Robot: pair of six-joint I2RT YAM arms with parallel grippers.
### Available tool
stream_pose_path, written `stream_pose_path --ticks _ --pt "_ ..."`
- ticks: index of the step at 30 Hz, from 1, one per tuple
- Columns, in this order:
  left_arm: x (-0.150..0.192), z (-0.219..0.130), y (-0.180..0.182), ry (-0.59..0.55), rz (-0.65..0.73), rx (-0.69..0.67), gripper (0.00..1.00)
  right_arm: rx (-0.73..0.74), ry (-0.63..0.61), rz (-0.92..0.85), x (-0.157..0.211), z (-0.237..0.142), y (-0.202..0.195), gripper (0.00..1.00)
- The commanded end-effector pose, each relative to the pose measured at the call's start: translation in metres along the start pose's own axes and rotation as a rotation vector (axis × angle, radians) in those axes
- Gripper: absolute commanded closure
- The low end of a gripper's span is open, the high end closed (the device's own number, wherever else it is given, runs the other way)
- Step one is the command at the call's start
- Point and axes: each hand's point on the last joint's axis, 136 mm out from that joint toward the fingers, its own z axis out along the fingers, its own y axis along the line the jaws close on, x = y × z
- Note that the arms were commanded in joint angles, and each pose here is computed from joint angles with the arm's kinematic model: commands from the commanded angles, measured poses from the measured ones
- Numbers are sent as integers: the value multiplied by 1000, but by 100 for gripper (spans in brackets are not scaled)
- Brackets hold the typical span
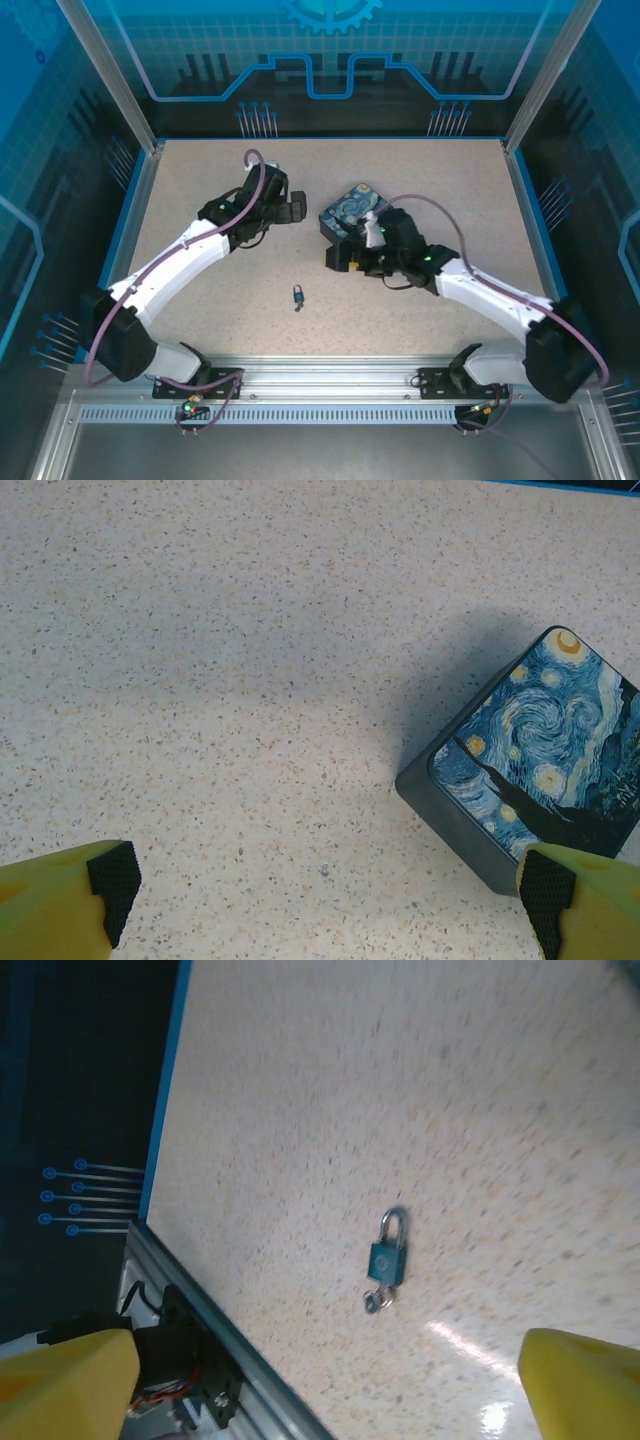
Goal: Unlock the padlock with the key
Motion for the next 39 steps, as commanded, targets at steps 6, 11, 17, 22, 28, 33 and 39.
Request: stream_pose_path --ticks 6,11,17,22,28,33,39 --pt "-17 -12 -5 -189 15 95 1 118 -135 -11 -33 -80 -35 0" --pt "-21 -30 -21 -355 152 182 1 211 -239 -25 -64 -120 -46 0" --pt "-20 -39 -16 -438 392 71 1 397 -427 20 -104 -166 -80 0" --pt "-16 -38 -4 -473 367 44 1 584 -595 75 -128 -195 -123 0" --pt "-22 -33 21 -502 256 45 1 832 -848 64 -145 -234 -163 0" --pt "-34 -24 57 -522 236 -20 1 1004 -822 -60 -159 -242 -180 0" --pt "-38 -13 110 -529 181 -116 1 1037 -763 -181 -154 -218 -202 0"
